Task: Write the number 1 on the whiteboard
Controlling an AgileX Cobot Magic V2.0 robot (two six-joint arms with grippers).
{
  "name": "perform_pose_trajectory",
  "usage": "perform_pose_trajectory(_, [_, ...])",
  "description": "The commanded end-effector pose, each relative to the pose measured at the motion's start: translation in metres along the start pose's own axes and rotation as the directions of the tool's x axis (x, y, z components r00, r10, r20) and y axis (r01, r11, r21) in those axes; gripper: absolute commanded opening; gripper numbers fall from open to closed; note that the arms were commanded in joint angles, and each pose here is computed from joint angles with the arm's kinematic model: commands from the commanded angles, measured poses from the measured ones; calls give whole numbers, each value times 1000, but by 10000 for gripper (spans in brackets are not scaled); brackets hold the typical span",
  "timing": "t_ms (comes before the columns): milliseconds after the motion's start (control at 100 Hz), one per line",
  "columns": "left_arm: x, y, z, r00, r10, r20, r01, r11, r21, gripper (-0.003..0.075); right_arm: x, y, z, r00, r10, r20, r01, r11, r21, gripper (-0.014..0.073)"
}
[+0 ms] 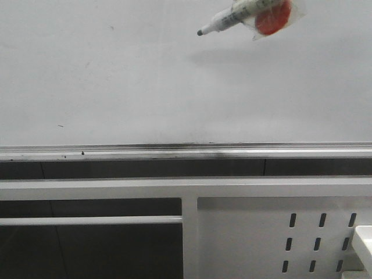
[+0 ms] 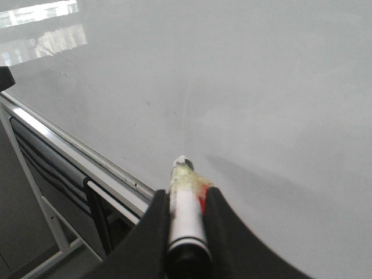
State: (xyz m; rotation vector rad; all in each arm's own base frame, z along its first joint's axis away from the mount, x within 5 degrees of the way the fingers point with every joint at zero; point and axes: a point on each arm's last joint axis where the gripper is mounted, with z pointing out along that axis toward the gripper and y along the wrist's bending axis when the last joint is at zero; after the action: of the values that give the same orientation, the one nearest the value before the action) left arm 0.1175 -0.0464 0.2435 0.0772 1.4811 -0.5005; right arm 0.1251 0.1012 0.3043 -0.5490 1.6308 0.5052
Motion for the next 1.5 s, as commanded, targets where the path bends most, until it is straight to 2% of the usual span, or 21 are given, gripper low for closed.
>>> perform_pose_trajectory(0, [-16, -1, 4, 992, -23, 126, 24, 1000, -1, -20, -28, -4, -3, 988, -35, 149, 29, 999, 45, -72])
perform_pose_trajectory(150, [-14, -1, 8, 993, -13, 119, 13, 1000, 0, -20, -39, -3, 3, 984, -62, 168, 54, 997, 50, -72])
perform_pose_trajectory(590, [-13, 0, 12, 990, -10, 141, 10, 1000, 0, -20, -43, -7, 27, 979, -119, 163, 105, 990, 95, -72])
perform_pose_trajectory(790, [-13, 0, 12, 990, -10, 144, 10, 1000, 1, -20, -30, -14, 44, 990, -119, 78, 109, 987, 119, -72])
perform_pose_trajectory(1010, [-16, -1, 12, 984, -9, 176, 9, 1000, 5, -20, -6, -14, 65, 994, -91, -66, 97, 991, 91, -72])
perform_pose_trajectory(1210, [-16, -1, 12, 985, 0, 174, -3, 1000, 13, -20, 1, -14, 74, 992, -83, -93, 92, 991, 96, -72])
perform_pose_trajectory(1270, [-16, -5, 12, 985, 38, 171, -47, 998, 47, -20, 0, -11, 71, 994, -39, -101, 47, 996, 77, -72])
perform_pose_trajectory(1330, [-15, -15, 10, 980, 105, 168, -128, 982, 137, -20, -1, -2, 65, 992, -38, -117, 42, 999, 27, -72])
perform_pose_trajectory(1340, [-14, -18, 9, 976, 135, 169, -164, 971, 174, -20, -1, 0, 64, 992, -39, -122, 42, 999, 15, -72])
perform_pose_trajectory(1400, [-11, -28, 7, 973, 169, 160, -208, 940, 272, -20, -1, 8, 60, 988, -47, -145, 43, 999, -31, -72])
perform_pose_trajectory(1410, [-9, -32, 6, 968, 195, 156, -236, 922, 308, -20, 0, 9, 59, 987, -48, -153, 43, 998, -38, -72])
perform_pose_trajectory(1490, [-2, -42, 3, 948, 281, 147, -317, 852, 416, -20, 2, 17, 56, 970, -134, -201, 114, 987, -110, -72])
